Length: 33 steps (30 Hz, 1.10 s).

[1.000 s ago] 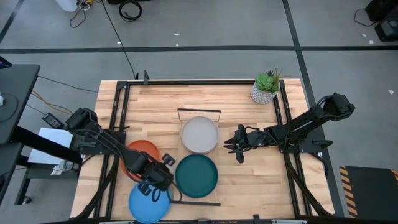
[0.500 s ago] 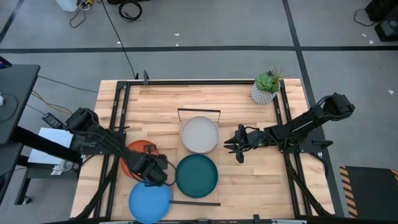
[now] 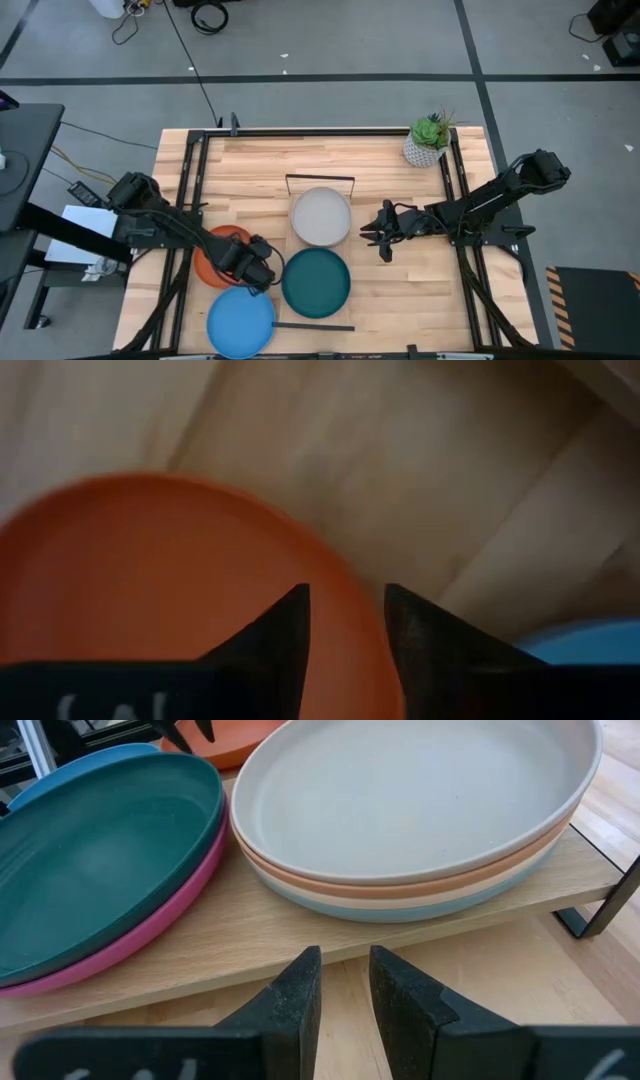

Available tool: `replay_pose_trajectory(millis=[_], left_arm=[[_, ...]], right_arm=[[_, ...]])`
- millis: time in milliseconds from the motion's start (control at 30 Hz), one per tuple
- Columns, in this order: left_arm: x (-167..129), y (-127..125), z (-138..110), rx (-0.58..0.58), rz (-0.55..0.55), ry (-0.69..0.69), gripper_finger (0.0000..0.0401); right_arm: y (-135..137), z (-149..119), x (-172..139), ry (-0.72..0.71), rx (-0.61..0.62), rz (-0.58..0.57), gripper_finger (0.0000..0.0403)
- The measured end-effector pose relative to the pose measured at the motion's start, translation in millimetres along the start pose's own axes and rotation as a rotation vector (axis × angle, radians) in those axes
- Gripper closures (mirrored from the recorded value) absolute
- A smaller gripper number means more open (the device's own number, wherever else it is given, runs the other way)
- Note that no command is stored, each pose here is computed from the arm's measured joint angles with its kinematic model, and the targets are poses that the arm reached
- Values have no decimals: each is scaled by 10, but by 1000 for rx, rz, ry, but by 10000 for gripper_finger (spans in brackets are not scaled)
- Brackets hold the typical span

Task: Place and stack plates onto a shelf
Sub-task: Stack the orange plate on top of the dark blue plate on the shelf

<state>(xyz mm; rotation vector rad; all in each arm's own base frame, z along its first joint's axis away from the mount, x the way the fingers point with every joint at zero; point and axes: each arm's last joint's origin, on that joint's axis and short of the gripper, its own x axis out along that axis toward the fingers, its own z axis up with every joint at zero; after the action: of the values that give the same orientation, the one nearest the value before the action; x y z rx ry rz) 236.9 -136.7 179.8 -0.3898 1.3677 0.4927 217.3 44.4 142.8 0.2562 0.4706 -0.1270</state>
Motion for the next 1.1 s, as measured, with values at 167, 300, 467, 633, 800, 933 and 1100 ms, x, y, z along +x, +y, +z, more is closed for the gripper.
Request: replay_pose_trajectory(millis=[167,300,467,633,800,933,1100], left_arm=[[61,-38,-6,-36,-15,45,253],[191,-73,-20,-20,19,89,253],[256,-80,-16,1,42,102,285],[126,-55,62,13,73,96,382],[-209,-88,175,59,167,61,387],[-635,-148,274,143,197,20,387],[-1130,-368,253,504,46,-53,388]], right_arm=[[0,0,0,0,0,0,309],[0,1,0,-1,0,0,309],[0,1,0,-1,-4,0,309],[1,3,0,-3,-6,1,309],[3,8,0,-8,-5,3,309],[3,8,0,-8,-9,3,309],[3,9,0,-8,-13,3,309]])
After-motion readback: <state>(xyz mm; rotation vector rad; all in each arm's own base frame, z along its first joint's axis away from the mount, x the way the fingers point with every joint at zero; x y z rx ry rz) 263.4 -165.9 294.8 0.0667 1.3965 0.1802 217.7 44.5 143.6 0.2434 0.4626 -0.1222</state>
